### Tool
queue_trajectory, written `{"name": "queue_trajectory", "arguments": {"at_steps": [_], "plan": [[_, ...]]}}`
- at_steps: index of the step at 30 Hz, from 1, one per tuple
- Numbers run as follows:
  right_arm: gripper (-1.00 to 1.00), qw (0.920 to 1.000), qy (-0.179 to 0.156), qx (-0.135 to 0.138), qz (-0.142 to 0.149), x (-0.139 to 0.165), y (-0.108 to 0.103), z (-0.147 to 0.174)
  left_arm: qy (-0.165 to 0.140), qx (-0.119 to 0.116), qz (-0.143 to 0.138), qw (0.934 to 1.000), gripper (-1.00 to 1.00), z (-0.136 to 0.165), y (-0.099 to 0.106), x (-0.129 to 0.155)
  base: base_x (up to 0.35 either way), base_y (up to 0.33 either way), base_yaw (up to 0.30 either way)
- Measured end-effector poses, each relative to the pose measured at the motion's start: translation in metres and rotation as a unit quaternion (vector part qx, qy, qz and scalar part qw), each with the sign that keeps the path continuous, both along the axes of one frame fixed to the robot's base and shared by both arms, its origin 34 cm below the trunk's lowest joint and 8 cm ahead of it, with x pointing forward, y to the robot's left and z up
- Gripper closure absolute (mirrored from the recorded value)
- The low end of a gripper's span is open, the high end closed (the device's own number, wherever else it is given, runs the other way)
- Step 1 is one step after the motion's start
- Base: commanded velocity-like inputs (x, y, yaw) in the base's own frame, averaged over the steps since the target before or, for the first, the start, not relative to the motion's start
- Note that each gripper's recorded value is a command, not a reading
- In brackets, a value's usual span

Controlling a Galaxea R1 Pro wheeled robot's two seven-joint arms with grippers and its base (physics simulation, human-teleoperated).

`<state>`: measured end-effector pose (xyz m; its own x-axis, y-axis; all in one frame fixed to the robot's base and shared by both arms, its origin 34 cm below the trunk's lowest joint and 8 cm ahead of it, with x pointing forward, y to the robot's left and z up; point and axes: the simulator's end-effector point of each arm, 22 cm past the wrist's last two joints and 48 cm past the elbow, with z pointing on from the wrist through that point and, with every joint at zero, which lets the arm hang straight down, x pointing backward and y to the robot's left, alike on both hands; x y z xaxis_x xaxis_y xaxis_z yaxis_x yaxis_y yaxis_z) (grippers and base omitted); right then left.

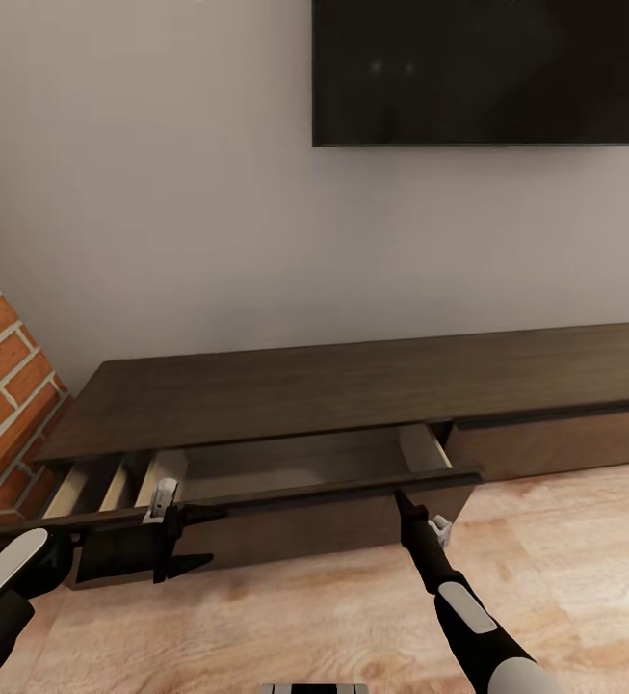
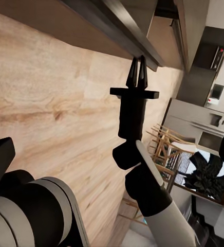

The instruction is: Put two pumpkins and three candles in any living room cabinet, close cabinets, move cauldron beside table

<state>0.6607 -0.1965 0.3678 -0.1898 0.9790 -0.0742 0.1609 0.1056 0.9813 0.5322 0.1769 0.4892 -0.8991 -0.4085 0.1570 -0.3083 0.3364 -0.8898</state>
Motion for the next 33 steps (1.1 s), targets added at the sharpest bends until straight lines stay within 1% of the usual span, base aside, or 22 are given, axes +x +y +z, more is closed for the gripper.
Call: {"name": "queue_trajectory", "arguments": {"at_steps": [33], "plan": [[1.0,0.9999,0.004,0.005,-0.01,0.0019,-0.0055,0.0,0.0,0.0,0.0,1.0,-1.0,0.0002,-0.0002,0.0,-0.078,0.0,0.0]]}}
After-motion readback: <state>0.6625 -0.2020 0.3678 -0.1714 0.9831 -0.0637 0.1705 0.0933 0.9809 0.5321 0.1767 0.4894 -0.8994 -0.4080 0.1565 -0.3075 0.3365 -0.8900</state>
